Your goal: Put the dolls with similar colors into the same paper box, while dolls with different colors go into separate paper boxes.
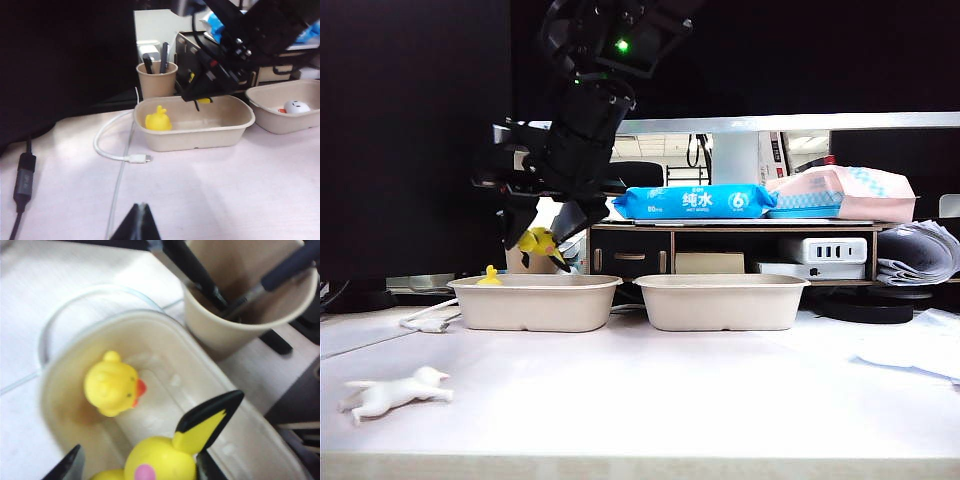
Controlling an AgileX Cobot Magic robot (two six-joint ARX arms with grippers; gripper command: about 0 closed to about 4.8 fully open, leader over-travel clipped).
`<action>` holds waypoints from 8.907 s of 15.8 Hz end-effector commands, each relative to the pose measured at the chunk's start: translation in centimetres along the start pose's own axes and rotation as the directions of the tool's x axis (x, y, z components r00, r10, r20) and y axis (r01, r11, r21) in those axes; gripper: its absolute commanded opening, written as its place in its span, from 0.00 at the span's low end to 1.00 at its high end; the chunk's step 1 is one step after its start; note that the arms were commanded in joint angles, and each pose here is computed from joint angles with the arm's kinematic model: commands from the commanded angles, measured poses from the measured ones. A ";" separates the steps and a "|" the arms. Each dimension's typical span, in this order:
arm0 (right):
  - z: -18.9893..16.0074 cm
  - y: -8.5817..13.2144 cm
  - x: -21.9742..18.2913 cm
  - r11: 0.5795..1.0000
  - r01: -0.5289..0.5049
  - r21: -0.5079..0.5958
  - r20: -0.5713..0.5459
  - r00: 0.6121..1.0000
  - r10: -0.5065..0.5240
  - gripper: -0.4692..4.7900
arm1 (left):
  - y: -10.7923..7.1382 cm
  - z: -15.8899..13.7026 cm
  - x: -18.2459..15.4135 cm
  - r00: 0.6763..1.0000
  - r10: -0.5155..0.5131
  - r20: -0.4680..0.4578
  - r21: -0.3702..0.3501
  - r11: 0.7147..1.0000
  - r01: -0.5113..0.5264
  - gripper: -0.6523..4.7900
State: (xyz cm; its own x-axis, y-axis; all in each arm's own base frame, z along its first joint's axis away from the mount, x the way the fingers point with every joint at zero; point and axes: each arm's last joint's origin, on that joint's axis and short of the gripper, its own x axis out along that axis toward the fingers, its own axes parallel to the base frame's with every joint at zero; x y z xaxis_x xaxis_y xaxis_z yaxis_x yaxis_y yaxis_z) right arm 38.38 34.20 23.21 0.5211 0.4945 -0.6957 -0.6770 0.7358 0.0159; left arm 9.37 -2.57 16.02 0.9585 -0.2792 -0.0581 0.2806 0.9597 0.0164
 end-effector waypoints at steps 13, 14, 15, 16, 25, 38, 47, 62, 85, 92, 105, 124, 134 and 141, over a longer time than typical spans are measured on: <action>-4.9 9.4 -5.6 0.840 -0.508 -0.190 -0.580 0.748 0.321 0.67 | -0.1 0.1 0.0 1.000 -0.009 0.011 -0.002 1.000 0.009 0.11; -5.2 10.6 -5.8 0.825 -0.520 -0.219 -0.592 0.744 0.312 0.67 | -0.3 0.1 0.1 1.000 -0.027 0.003 -0.001 1.000 0.027 0.11; -5.4 12.1 -6.1 0.799 -0.537 -0.269 -0.599 0.743 0.298 0.70 | -0.6 -0.2 0.3 0.997 -0.063 -0.040 0.000 0.998 0.063 0.11; -5.6 13.0 -6.1 0.783 -0.536 -0.316 -0.597 0.754 0.275 0.76 | -0.9 -0.6 0.6 0.991 -0.092 -0.092 0.000 0.996 0.093 0.11; -6.2 14.8 -3.8 0.764 -0.514 -0.391 -0.551 0.795 0.254 0.84 | -1.8 -1.0 1.2 0.957 -0.139 -0.254 0.007 0.989 0.145 0.11; -7.0 13.9 -1.1 0.778 -0.501 -0.379 -0.547 0.799 0.248 0.83 | -1.6 -0.3 0.5 0.982 -0.141 -0.129 0.007 0.990 0.143 0.11; -7.5 13.4 -0.7 0.814 -0.483 -0.323 -0.582 0.779 0.232 0.83 | -1.6 -0.7 0.1 0.986 -0.141 -0.085 0.007 0.990 0.142 0.11; -8.4 13.5 1.1 0.830 -0.470 -0.301 -0.582 0.780 0.231 0.83 | -1.5 -1.1 -0.2 0.983 -0.143 -0.112 0.007 0.989 0.145 0.11; -7.5 7.7 1.0 0.908 -0.355 -0.221 -0.601 0.783 0.160 0.08 | -1.6 -1.1 -0.2 0.983 -0.145 -0.112 0.007 0.989 0.146 0.11; -3.6 1.1 -3.3 0.961 -0.229 -0.156 -0.443 0.886 0.139 0.08 | -3.0 -2.2 0.4 0.928 -0.264 -0.262 0.014 0.961 0.278 0.11; -2.8 -12.3 -6.5 0.997 0.075 -0.008 -0.316 0.946 -0.074 0.08 | -4.0 -2.8 0.5 0.881 -0.331 -0.338 0.002 0.936 0.353 0.11; 2.8 -7.3 -27.6 0.997 -0.065 0.037 0.171 0.984 0.058 0.07 | 0.5 -0.5 -0.1 0.999 0.009 -0.050 -0.050 0.999 -0.011 0.11; -0.7 1.8 -46.5 0.987 -0.107 -0.117 0.560 0.814 0.154 0.08 | 0.5 -0.5 -0.1 0.999 0.005 -0.053 -0.050 0.999 -0.008 0.11; -3.8 2.1 -52.2 0.982 -0.112 -0.151 0.661 0.727 0.185 0.08 | 0.5 -0.5 -0.1 0.999 0.005 -0.053 -0.050 0.999 -0.008 0.11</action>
State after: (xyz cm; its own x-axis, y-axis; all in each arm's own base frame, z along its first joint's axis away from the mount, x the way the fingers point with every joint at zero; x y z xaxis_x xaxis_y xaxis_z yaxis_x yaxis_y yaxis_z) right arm 8.12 8.54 56.54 0.5954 0.8019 -0.0495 -0.8032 0.5955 -0.0139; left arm 9.44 -2.03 15.43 0.9560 -0.2677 -0.1204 0.2660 0.9635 -0.0303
